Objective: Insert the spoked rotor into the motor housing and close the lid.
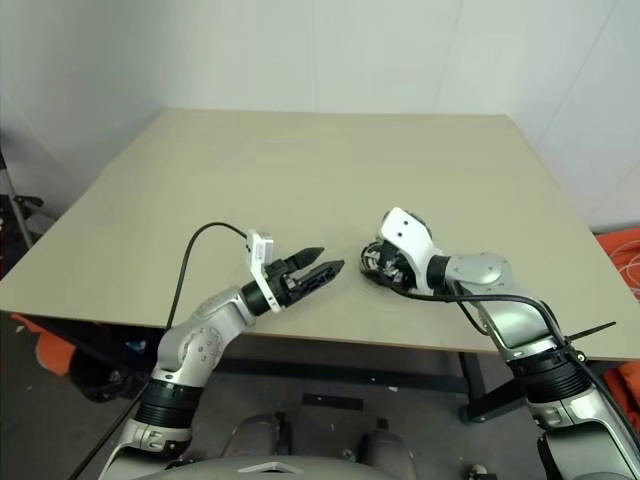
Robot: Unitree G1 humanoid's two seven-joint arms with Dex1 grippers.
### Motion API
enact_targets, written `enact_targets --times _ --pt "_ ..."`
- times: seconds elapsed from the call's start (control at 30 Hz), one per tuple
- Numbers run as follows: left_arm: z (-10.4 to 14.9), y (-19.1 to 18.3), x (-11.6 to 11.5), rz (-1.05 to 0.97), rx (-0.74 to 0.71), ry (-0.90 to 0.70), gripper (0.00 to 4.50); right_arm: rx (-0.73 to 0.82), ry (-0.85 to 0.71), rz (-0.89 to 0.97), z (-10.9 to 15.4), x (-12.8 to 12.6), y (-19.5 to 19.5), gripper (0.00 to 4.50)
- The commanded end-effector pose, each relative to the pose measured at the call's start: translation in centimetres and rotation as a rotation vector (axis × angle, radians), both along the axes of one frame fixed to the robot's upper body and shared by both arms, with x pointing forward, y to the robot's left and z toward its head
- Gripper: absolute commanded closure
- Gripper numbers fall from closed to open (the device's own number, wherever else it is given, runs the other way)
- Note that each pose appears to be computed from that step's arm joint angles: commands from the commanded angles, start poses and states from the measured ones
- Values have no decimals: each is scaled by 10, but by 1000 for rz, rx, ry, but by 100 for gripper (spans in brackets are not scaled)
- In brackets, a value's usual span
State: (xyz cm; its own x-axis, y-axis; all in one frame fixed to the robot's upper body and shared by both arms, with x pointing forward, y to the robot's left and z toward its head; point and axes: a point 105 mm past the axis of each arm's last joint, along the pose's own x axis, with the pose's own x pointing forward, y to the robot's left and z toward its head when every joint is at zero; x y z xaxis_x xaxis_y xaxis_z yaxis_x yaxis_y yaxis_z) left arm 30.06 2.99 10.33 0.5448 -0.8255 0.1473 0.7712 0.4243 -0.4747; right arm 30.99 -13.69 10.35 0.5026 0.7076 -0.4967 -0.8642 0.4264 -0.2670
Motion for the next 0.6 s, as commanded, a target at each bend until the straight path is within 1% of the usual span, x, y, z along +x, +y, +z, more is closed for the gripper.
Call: enact_targets --times 0.03,0.23,0.37,0.47,0.6 --pt "13 -1 -1 2 -23 -50 0 -63 -44 109 13 0 5 48" --pt "13 -2 -1 -1 -28 -47 0 -197 -44 207 19 4 -1 48" --pt "13 -3 -1 -5 -31 -45 0 -308 -27 242 13 10 -12 48" --pt "13 -3 -1 -4 -33 -45 0 -352 -17 247 8 16 -17 48" --pt "12 -3 -2 -1 -33 -45 0 -371 -6 252 3 20 -19 48"
